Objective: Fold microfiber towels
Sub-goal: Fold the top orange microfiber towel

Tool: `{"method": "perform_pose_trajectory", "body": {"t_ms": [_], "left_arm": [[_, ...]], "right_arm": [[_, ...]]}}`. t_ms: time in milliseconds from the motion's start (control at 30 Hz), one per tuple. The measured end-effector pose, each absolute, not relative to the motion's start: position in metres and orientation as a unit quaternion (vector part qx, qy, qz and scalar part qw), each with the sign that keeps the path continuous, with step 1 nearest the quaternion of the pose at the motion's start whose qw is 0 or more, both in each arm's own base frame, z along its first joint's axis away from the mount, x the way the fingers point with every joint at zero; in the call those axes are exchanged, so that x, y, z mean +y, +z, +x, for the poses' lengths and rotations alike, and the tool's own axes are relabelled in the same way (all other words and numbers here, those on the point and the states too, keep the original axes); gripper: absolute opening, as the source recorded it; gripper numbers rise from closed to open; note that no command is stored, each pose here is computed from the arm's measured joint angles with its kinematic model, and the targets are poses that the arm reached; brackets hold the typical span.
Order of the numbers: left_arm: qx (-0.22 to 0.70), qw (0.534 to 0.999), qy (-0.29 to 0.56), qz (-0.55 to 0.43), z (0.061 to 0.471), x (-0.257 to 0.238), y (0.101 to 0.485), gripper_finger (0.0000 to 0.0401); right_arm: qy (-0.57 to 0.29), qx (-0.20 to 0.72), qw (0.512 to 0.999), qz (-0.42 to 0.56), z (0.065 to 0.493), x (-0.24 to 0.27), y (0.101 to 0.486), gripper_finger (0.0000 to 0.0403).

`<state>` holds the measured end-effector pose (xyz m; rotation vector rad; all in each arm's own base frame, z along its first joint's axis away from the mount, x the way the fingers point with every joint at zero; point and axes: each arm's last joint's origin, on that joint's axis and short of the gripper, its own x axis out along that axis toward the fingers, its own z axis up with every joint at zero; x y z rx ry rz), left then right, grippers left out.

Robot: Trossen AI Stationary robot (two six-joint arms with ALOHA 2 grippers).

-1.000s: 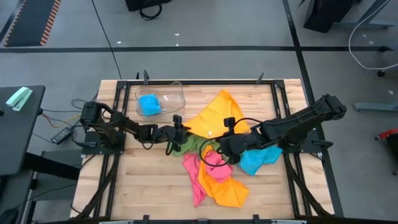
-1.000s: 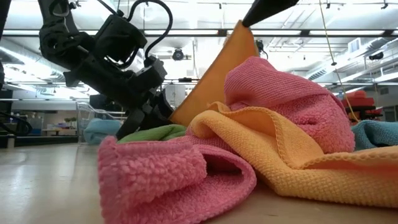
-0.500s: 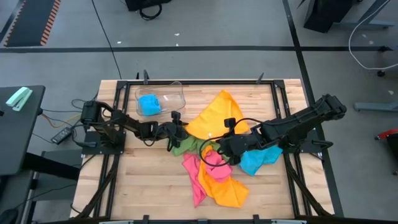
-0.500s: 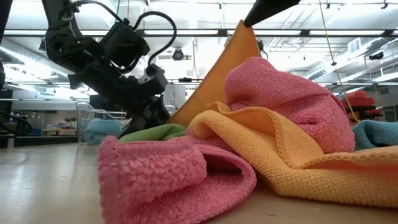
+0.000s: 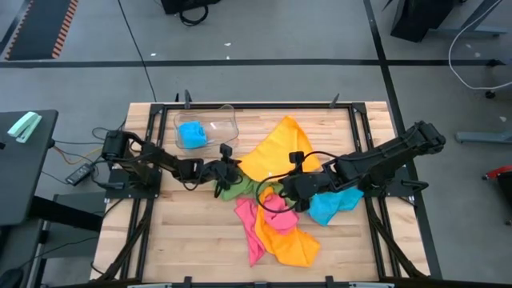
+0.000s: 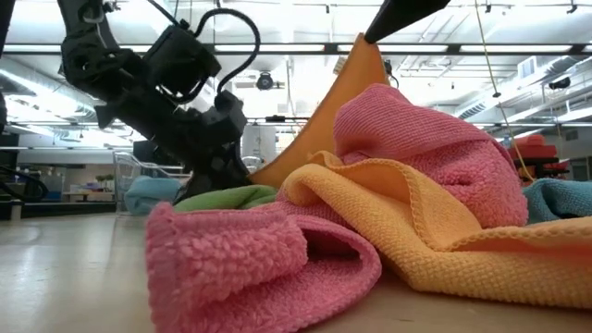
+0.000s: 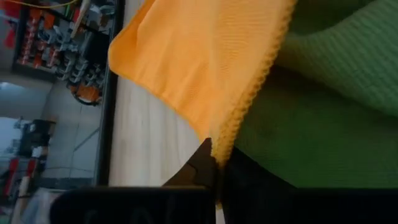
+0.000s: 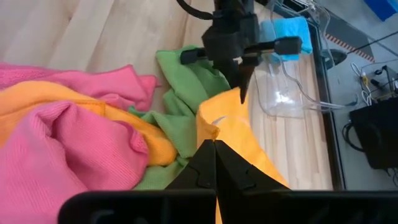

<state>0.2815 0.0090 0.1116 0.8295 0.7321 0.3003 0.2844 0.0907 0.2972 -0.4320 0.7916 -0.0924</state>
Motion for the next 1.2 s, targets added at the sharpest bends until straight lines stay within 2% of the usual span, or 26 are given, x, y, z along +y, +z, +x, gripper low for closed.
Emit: {"method": "perform_pose_trajectory", "body": {"t_ms": [167, 367, 767, 1000, 1200], "left_arm": [[0.358, 0.805, 0.197, 0.431, 0.279, 0.01, 0.136, 0.001], [0.358, 0.804, 0.198, 0.431, 0.273, 0.01, 0.175, 0.0013], [0.394, 0.809, 0.191, 0.392, 0.254, 0.001, 0.244, 0.0015], [0.456, 0.802, 0.168, 0.348, 0.238, -0.017, 0.266, 0.0007], [0.472, 0.804, 0.156, 0.326, 0.229, -0.033, 0.274, 0.0021]], "right_arm": [[-0.052, 0.379, 0.902, -0.2, 0.286, 0.088, 0.295, 0.0], [-0.052, 0.383, 0.903, -0.187, 0.29, 0.078, 0.282, 0.0], [0.056, 0.323, 0.93, -0.166, 0.306, 0.051, 0.265, 0.0], [0.096, 0.296, 0.942, -0.129, 0.308, 0.037, 0.245, 0.0], [0.131, 0.254, 0.954, -0.095, 0.307, 0.038, 0.23, 0.0]]}}
